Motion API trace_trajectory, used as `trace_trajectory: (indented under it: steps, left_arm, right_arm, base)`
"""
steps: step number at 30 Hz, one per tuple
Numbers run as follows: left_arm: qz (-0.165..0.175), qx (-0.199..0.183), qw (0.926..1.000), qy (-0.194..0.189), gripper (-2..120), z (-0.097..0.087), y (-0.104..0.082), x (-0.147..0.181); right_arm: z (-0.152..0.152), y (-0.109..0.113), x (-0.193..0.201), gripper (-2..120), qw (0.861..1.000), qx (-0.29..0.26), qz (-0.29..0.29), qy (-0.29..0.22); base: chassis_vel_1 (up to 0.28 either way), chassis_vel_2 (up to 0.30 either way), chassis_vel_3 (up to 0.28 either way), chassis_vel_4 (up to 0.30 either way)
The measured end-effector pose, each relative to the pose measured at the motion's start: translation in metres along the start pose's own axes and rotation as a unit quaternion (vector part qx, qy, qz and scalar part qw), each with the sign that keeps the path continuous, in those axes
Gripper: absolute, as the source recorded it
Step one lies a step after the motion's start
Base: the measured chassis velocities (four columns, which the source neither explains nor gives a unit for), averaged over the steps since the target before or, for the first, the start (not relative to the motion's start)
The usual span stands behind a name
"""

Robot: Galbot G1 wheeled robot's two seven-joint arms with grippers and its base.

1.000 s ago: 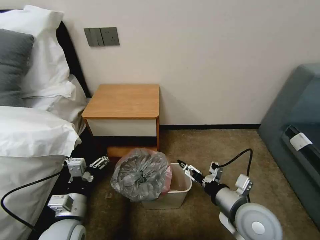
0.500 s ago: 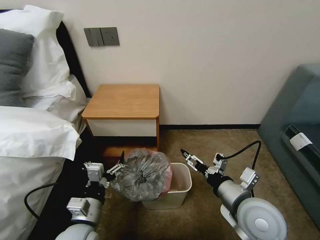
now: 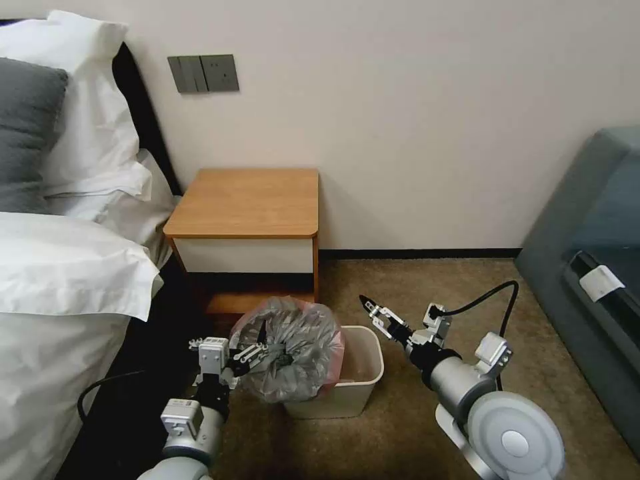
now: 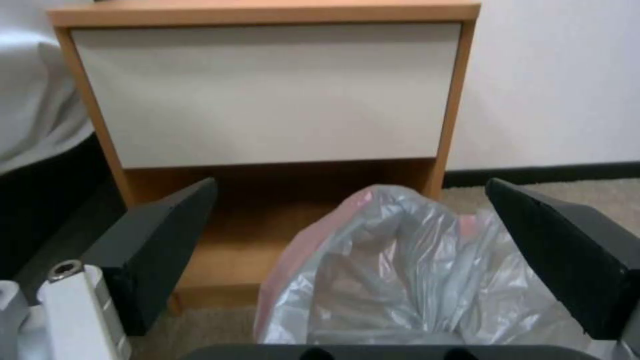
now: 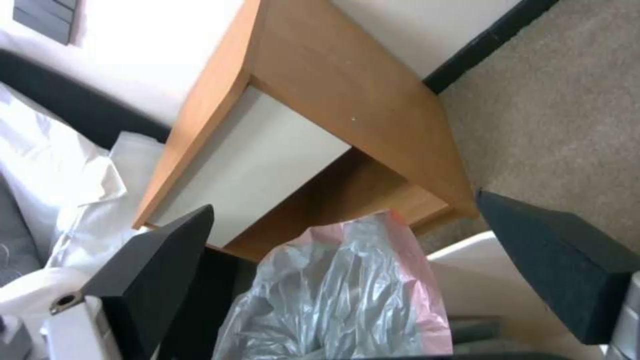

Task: Pick up the garbage bag from the table and place it over the trash can.

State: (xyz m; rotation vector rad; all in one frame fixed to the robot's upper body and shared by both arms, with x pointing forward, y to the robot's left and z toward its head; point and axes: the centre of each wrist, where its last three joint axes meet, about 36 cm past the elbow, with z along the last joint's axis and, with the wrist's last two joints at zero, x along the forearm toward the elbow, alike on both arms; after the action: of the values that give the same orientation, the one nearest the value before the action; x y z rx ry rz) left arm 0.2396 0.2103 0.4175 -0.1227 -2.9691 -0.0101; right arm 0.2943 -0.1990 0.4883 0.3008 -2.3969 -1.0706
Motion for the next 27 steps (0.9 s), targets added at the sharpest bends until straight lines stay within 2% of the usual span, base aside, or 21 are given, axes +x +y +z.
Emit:
trace_trajectory:
  steps: [10, 23, 27]
  left_arm:
    - [-0.005, 0.015, 0.9993, 0.033, 100, 0.004, -0.006, -0.008]
    - [-0.009, 0.018, 0.9984, 0.053, 100, 0.006, -0.010, -0.013]
    - [-0.013, 0.018, 0.9972, 0.071, 100, 0.009, -0.012, -0.016]
  right_arm:
    - [0.000, 0.005, 0.005, 100, 1.000, -0.003, -0.002, -0.010]
    - [-0.001, 0.009, -0.003, 100, 1.000, -0.009, -0.005, -0.015]
    - [-0.001, 0.008, -0.006, 100, 1.000, -0.010, -0.004, -0.013]
  base:
    - [0.000, 0.000, 0.000, 0.000]
    - [0.000, 0.000, 0.000, 0.000]
    - [0.000, 0.000, 0.000, 0.000]
